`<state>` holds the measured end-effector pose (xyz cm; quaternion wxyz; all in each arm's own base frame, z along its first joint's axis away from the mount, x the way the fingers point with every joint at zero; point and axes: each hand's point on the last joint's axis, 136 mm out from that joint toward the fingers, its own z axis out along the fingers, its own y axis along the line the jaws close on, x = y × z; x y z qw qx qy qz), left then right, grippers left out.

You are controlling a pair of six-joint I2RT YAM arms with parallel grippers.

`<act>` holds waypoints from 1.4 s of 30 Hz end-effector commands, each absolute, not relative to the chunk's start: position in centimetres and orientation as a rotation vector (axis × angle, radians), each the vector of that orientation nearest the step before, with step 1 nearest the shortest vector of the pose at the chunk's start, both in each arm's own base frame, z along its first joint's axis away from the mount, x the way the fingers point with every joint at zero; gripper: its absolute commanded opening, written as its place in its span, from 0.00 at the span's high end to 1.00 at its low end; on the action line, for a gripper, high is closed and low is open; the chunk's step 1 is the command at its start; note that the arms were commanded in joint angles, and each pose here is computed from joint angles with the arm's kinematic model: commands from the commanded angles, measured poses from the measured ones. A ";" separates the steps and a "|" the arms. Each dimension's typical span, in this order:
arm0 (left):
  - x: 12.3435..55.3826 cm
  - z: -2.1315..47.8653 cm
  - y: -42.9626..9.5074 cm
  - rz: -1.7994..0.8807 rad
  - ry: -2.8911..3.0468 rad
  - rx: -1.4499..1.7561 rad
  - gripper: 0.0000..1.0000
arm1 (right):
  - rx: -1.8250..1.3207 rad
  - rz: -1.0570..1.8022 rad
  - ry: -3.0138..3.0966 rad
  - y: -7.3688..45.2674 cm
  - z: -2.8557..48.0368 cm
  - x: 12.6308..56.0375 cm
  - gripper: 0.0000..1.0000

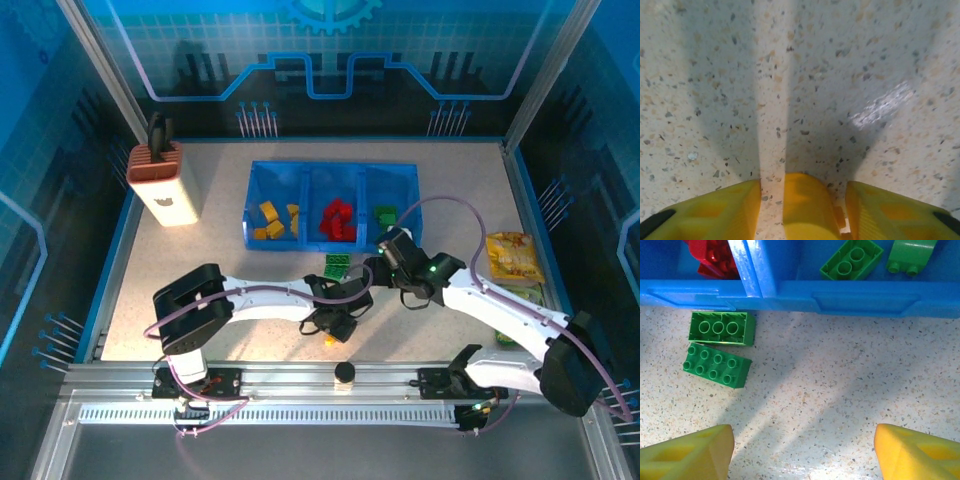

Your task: Sort the legos into containers by color

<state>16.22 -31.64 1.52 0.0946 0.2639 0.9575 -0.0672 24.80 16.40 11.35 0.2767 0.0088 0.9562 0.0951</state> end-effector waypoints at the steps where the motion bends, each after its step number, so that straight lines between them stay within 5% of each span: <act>1: 15.5 1.4 -31.2 -0.156 2.873 0.821 0.57 | 0.084 0.276 2.543 15.8 11.5 25.1 0.25; 11: 17.3 2.1 -30.2 -0.056 2.815 0.794 0.76 | 0.100 0.292 2.542 15.5 11.5 24.6 0.25; 26: 35.3 14.7 -18.7 -0.277 2.511 -0.013 0.76 | 0.067 0.338 2.582 16.8 10.5 23.3 0.27; 42: 45.1 12.9 -13.1 -0.211 2.501 -0.267 0.67 | -0.108 0.320 2.658 21.7 8.4 21.9 0.24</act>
